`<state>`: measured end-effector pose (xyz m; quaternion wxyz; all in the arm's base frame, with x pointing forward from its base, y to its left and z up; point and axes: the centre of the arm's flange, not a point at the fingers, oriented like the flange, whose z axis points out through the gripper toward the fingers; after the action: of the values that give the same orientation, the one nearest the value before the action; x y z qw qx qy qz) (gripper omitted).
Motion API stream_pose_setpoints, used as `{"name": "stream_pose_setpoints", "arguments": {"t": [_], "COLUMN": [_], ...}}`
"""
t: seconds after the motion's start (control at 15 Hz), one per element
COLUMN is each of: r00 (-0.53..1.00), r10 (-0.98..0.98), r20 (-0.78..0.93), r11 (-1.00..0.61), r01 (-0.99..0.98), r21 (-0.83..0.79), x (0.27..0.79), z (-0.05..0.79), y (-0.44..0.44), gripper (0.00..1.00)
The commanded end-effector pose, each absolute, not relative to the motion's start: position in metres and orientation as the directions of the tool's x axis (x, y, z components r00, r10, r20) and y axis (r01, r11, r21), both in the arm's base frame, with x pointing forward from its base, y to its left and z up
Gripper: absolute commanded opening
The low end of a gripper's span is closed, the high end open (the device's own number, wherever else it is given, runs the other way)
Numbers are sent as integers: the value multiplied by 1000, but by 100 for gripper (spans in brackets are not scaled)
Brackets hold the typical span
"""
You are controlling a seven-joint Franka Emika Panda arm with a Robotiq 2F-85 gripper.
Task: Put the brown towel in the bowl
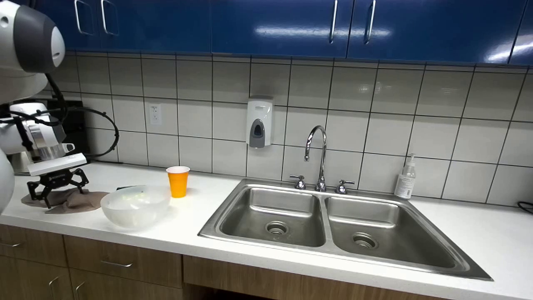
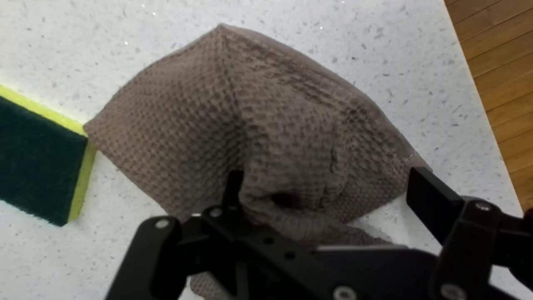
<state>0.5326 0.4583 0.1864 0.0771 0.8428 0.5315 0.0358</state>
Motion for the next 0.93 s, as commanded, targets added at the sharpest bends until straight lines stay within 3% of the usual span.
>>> {"name": "stream_pose_setpoints", "arguments": {"t": [0.0,0.07,0.13,0.27,0.8,0.87], "r00": [450,455,461,465,461,462], "r10": [893,890,887,885,887,887], "r20": [-7,-4,2,9,25,24], "r11": [-439,-444,-451,-456,-454,-455], "r01": [874,871,867,864,862,861], "r21": [209,211,211,211,225,226], "x": [541,542,544,548,551,551], "z": [187,189,193,198,205,205], "y": [467,466,466,466,466,466], "gripper": [100,97,74,69,5,1]}}
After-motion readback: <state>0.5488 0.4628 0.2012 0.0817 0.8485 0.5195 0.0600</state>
